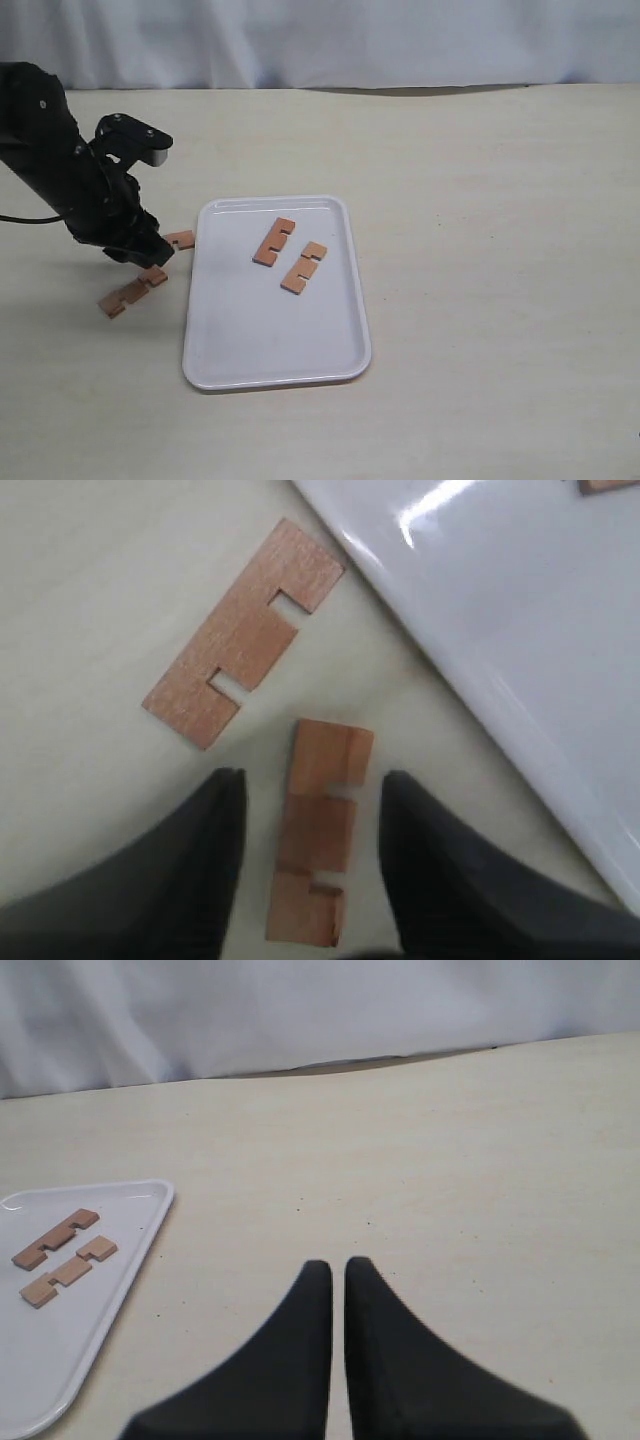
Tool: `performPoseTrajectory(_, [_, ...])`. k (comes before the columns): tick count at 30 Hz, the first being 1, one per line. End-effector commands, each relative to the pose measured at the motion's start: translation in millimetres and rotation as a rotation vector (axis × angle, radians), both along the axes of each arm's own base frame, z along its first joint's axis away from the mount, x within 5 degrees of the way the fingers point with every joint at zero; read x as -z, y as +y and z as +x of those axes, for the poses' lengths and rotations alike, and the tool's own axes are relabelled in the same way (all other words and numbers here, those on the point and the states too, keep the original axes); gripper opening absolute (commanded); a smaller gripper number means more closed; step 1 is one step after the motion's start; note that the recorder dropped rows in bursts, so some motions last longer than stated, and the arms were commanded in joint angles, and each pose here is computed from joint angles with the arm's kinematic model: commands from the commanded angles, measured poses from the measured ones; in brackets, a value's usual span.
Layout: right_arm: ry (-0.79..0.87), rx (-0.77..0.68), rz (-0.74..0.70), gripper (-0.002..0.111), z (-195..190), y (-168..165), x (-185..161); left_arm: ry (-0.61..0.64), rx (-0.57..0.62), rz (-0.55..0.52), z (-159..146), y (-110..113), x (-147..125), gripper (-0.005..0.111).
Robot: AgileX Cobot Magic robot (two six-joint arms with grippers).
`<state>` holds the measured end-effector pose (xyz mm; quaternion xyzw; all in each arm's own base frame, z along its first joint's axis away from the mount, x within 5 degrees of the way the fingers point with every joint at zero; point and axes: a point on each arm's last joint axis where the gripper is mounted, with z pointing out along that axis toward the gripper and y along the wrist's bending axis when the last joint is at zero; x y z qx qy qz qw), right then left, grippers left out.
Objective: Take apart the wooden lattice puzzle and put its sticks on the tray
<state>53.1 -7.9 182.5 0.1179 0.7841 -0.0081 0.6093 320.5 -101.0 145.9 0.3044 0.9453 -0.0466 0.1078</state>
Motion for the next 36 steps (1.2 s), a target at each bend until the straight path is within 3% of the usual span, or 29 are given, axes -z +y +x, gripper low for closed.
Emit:
performPoseTrajectory(1, [-0.002,-0.003,-0.005,0.004,0,0,0,-0.037,0.041,0.000,2,-11,8,0.056])
performPoseTrajectory(12, [-0.002,-0.003,-0.005,0.004,0,0,0,0.032,0.094,0.043,1,-19,42,0.055])
performPoseTrajectory(18, [-0.002,-0.003,-0.005,0.004,0,0,0,0.019,0.093,0.041,2,-19,43,0.053])
performPoseTrajectory(20, [-0.002,-0.003,-0.005,0.004,0,0,0,0.029,0.094,0.043,1,-19,43,0.040])
performPoseTrajectory(24, [-0.002,-0.003,-0.005,0.004,0,0,0,0.052,0.116,0.055,-1,-18,43,0.000])
performPoseTrajectory(25, [-0.002,-0.003,-0.005,0.004,0,0,0,0.058,0.125,0.062,-2,-18,43,0.000])
performPoseTrajectory(29, [-0.002,-0.003,-0.005,0.004,0,0,0,0.062,0.115,0.043,1,-20,23,0.000])
performPoseTrajectory(31, [-0.002,-0.003,-0.005,0.004,0,0,0,0.010,0.082,-0.010,4,-24,-4,0.000])
performPoseTrajectory(34, [-0.002,-0.003,-0.005,0.004,0,0,0,-0.043,0.078,-0.074,1,-37,-28,0.000])
performPoseTrajectory(36, [-0.002,-0.003,-0.005,0.004,0,0,0,-0.099,0.097,-0.128,-3,-58,-36,0.000])
